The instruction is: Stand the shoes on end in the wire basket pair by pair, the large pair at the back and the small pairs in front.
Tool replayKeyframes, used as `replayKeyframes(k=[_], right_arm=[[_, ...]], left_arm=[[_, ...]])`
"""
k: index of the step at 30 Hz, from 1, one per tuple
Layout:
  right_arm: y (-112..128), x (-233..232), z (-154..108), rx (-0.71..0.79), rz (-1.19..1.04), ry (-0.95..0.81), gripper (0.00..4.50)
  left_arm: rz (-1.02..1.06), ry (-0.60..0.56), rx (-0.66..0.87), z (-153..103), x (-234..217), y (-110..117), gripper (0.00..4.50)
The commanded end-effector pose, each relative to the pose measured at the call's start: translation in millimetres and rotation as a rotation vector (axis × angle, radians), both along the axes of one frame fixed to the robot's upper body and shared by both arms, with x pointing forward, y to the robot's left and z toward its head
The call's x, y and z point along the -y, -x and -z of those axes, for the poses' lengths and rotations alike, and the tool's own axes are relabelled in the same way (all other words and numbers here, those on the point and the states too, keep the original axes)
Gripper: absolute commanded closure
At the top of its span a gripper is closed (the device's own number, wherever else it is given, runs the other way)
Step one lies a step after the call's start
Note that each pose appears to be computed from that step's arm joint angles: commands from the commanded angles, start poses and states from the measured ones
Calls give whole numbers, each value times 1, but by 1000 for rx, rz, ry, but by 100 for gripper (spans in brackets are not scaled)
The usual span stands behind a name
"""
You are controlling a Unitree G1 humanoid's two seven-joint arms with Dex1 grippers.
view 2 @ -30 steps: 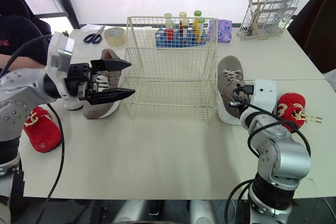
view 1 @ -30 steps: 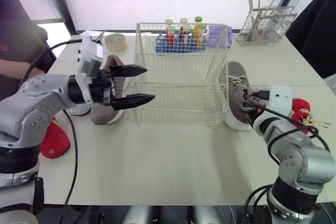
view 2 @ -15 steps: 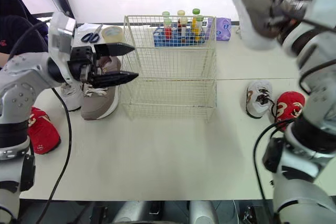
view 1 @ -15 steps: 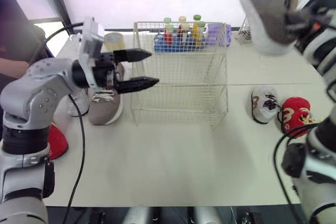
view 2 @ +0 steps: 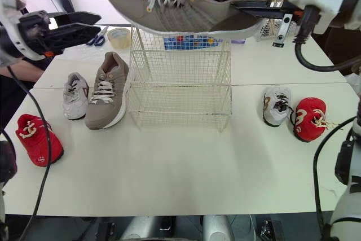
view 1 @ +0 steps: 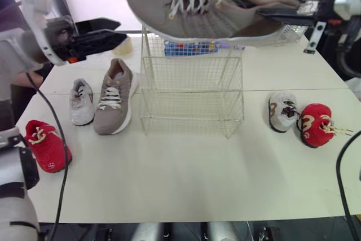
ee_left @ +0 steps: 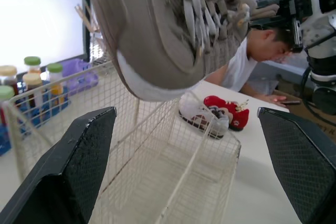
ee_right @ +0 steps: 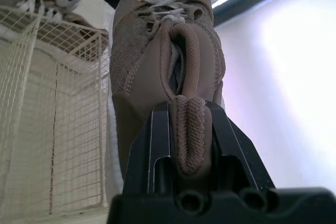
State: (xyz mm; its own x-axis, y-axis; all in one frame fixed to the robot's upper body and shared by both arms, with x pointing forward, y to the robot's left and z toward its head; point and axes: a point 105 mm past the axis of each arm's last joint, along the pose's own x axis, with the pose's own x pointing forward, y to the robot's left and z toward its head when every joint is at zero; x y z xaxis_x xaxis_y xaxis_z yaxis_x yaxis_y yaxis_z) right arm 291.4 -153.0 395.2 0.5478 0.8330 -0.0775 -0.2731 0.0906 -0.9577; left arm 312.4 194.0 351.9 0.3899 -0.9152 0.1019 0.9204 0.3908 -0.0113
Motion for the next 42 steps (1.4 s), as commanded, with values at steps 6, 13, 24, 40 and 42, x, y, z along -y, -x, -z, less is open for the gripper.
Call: replayKeyframes(k=[6, 13, 24, 40, 42], right_arm=[[12, -27, -9, 189, -164, 88, 432], [14, -55, 1, 215, -273, 131, 432], [12, -52, -12, 172, -256, 65, 432], [8, 10, 47, -1032, -294, -950, 6], [6, -5, 55, -1073, -334, -995, 6]], left_arm=[[-29, 15, 44, -17, -6, 9, 0], [16, -18, 24, -5, 10, 4, 58], [41, 20, -19, 3, 11, 8, 376], [-9, 499, 10, -9, 19, 24, 376], [-3, 520, 8, -8, 25, 24, 376]])
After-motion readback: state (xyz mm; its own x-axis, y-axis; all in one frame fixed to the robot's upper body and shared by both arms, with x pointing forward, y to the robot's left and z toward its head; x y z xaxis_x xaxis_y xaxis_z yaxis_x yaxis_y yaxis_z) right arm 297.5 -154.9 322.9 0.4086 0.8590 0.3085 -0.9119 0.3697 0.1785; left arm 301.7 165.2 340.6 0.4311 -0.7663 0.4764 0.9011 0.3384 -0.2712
